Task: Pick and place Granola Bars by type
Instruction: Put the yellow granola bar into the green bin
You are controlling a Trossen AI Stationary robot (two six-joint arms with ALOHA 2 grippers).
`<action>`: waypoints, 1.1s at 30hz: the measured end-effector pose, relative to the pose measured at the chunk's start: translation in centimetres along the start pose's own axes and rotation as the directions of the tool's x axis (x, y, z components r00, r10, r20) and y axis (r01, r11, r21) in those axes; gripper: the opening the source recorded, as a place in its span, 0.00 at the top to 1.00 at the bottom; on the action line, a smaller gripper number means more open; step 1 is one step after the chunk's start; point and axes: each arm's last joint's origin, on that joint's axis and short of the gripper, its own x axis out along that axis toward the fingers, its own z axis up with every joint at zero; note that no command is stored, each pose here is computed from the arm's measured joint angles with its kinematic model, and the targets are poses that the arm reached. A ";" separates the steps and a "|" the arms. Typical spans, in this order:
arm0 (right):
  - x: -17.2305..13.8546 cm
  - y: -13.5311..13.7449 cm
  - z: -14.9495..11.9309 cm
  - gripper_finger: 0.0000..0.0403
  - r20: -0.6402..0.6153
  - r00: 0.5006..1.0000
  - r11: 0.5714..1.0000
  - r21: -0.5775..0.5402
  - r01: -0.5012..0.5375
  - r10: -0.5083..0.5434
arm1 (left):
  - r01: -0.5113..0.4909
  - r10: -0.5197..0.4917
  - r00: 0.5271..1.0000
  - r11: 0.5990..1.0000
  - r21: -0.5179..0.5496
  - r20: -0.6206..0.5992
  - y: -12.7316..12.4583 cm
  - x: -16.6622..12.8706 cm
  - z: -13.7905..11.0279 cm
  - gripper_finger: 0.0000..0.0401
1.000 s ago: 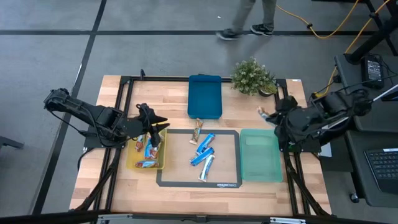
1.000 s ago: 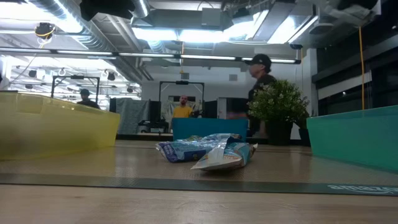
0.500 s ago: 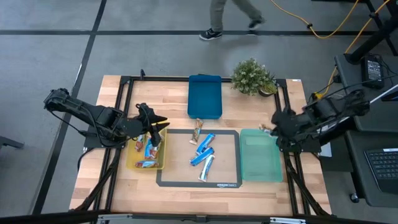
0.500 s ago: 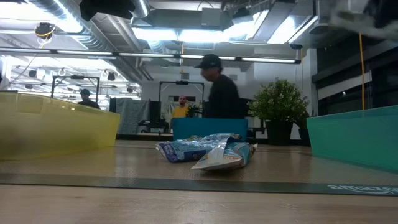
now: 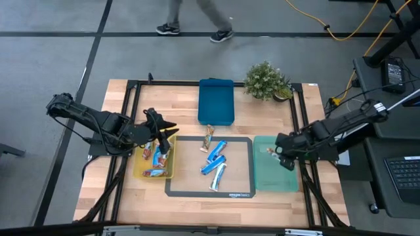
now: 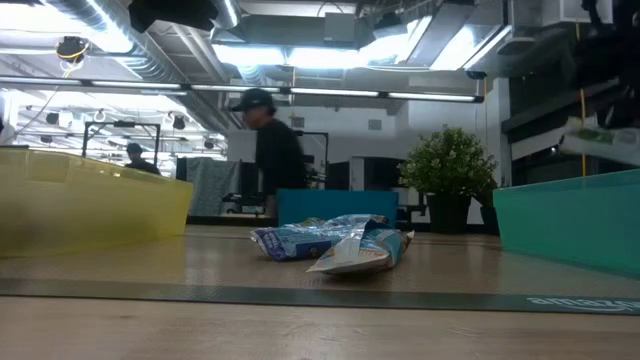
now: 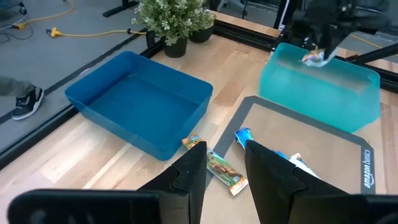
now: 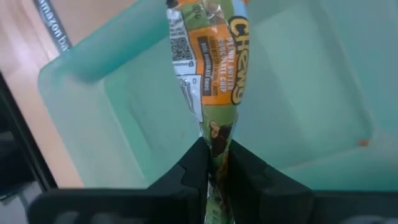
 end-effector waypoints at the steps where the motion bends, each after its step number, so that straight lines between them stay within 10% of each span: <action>1: 0.4 -0.1 -0.1 0.87 0.001 1.000 1.000 0.016 0.000 0.000 | -0.006 0.006 1.000 1.000 0.000 0.004 0.0 0.0 0.0 0.75; 21: 4.7 -2.0 -1.5 0.87 -0.082 0.997 0.998 0.057 -0.006 0.010 | -0.020 0.020 1.000 1.000 -0.018 0.012 0.1 0.0 0.0 0.76; 33: 4.7 -1.7 -1.3 0.56 -0.060 0.998 0.998 0.049 -0.029 0.032 | -0.020 0.020 1.000 1.000 -0.018 0.012 0.1 0.0 0.0 0.76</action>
